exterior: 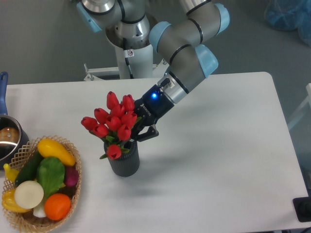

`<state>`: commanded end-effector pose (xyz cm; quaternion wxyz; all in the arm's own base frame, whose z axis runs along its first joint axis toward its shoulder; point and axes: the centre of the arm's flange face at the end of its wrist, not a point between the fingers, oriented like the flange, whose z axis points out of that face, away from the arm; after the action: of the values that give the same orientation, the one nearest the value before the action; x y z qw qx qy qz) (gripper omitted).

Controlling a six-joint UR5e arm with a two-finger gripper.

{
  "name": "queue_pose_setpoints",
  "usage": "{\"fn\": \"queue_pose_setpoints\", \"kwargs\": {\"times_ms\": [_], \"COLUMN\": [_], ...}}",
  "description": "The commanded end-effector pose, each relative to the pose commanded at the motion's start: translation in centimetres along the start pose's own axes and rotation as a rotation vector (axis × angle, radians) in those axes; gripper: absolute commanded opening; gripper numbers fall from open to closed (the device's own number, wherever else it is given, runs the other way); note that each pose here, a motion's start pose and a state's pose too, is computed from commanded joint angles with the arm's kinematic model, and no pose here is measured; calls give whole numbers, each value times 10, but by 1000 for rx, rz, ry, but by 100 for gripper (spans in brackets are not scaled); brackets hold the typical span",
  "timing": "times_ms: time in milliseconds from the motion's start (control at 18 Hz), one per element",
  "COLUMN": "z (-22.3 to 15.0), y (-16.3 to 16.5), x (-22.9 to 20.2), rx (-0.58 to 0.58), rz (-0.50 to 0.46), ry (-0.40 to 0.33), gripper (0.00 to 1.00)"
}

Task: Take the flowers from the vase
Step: 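Lift the tulip bouquet straight up out of the grey vase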

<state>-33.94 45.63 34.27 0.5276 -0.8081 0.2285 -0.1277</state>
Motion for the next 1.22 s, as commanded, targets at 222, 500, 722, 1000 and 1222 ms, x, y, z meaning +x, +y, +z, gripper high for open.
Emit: {"fn": "queue_pose_setpoints", "kwargs": {"times_ms": [222,500,722,1000,1222], "z": [-9,-17,-22,-27,-32], "y": [-15,-27,-39,-48,-54], "x": [5,15,20,25,27], "rx": [-2,2,1,2,12], "rz": [-8,-24,-30,-35,-29], "ry": [-14,-29,-38,-46,-55], "gripper": [44,44,44,44,44]}}
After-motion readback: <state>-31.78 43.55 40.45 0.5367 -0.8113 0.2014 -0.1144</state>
